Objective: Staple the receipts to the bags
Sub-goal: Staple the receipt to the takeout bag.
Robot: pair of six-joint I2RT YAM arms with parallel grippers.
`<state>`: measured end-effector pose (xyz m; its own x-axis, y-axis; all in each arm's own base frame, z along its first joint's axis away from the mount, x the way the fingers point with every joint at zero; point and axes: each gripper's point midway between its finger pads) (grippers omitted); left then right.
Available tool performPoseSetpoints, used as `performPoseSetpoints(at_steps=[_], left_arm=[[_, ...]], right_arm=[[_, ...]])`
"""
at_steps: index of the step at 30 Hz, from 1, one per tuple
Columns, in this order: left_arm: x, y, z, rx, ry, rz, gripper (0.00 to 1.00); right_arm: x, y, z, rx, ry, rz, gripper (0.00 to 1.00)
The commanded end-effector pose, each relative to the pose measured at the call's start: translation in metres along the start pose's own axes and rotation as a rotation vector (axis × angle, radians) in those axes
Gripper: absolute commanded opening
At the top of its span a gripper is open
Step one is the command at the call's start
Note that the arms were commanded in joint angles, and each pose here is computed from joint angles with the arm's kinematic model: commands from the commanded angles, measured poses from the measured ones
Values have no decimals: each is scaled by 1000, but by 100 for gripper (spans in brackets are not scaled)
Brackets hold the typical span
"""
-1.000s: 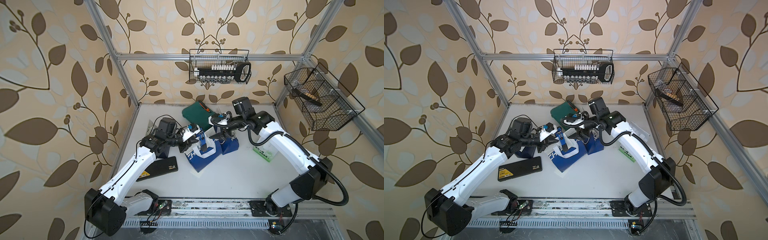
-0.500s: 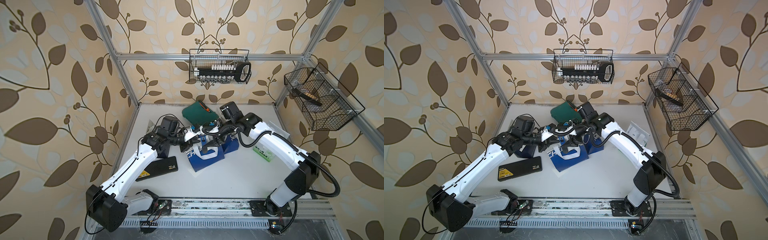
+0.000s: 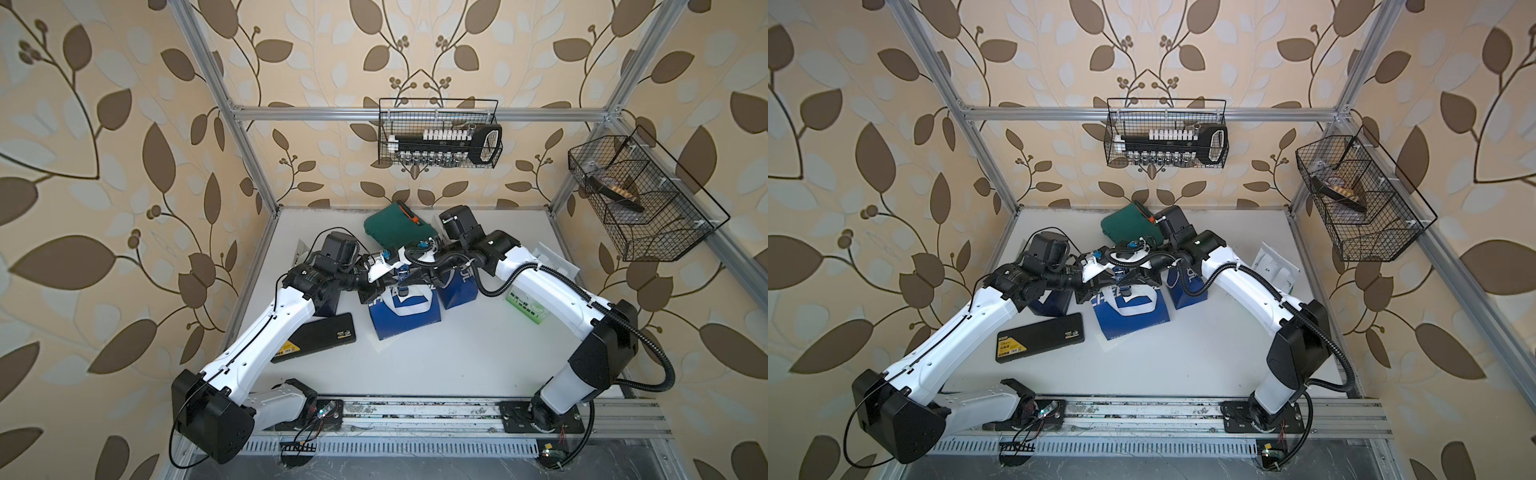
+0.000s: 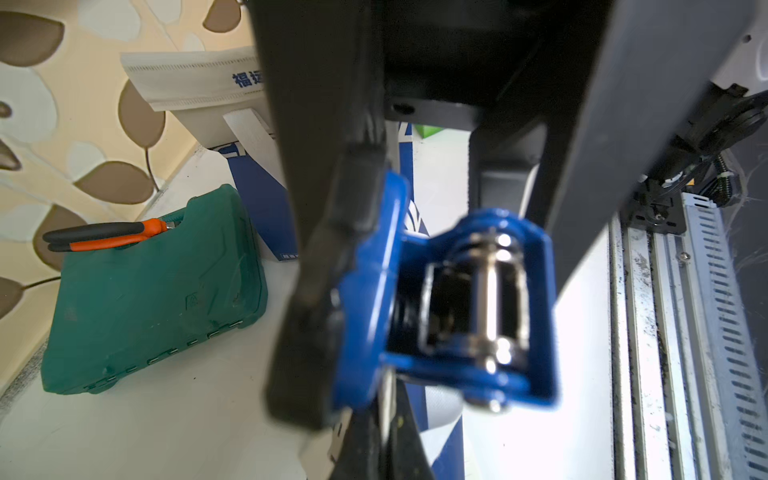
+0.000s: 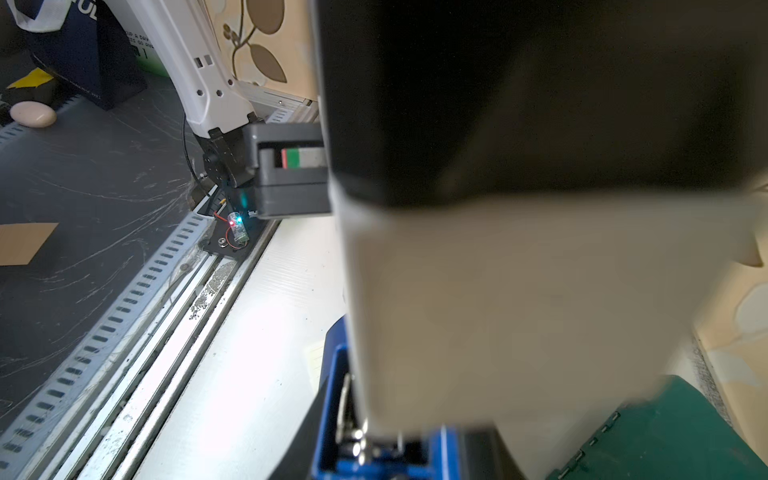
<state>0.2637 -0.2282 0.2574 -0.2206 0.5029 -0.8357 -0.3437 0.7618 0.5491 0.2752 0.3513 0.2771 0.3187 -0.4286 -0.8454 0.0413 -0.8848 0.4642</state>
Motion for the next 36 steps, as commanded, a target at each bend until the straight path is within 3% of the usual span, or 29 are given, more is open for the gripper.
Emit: performPoseSetpoints(at_steps=[1, 2, 5, 9, 13, 19, 24, 36], left_arm=[[-86, 34, -14, 4, -182, -280, 0], [-85, 33, -12, -6, -173, -281, 0], [-82, 27, -1, -57, -136, -284, 0], [-82, 23, 11, -108, -92, -308, 0], [-86, 23, 17, -129, -58, -330, 0], [-87, 20, 20, -132, -40, -325, 0], [-87, 20, 21, -130, -27, -326, 0], [-93, 23, 23, -142, -18, -346, 0]], right_arm=[[14, -12, -5, 5, -109, 2, 18], [7, -9, -8, 23, -112, -16, 31], [-13, 8, -23, 139, -96, -58, 53], [-20, 34, -44, 365, -75, -32, 62], [-19, 74, -67, 695, -112, -22, 65], [-26, 99, -54, 912, -85, 9, 65], [-29, 84, -41, 910, -46, 74, 65], [-34, 42, -25, 807, -309, -48, 58]])
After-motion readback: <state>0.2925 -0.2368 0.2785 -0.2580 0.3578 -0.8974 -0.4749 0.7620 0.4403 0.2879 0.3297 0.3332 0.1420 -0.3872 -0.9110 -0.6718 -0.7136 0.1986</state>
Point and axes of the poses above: each gripper's point midway between its finger pads, its own y axis back along the fingers, its own z axis along the line the jaws close on, x = y × z, and after that the axes turned 8 degrees about y, right-handed
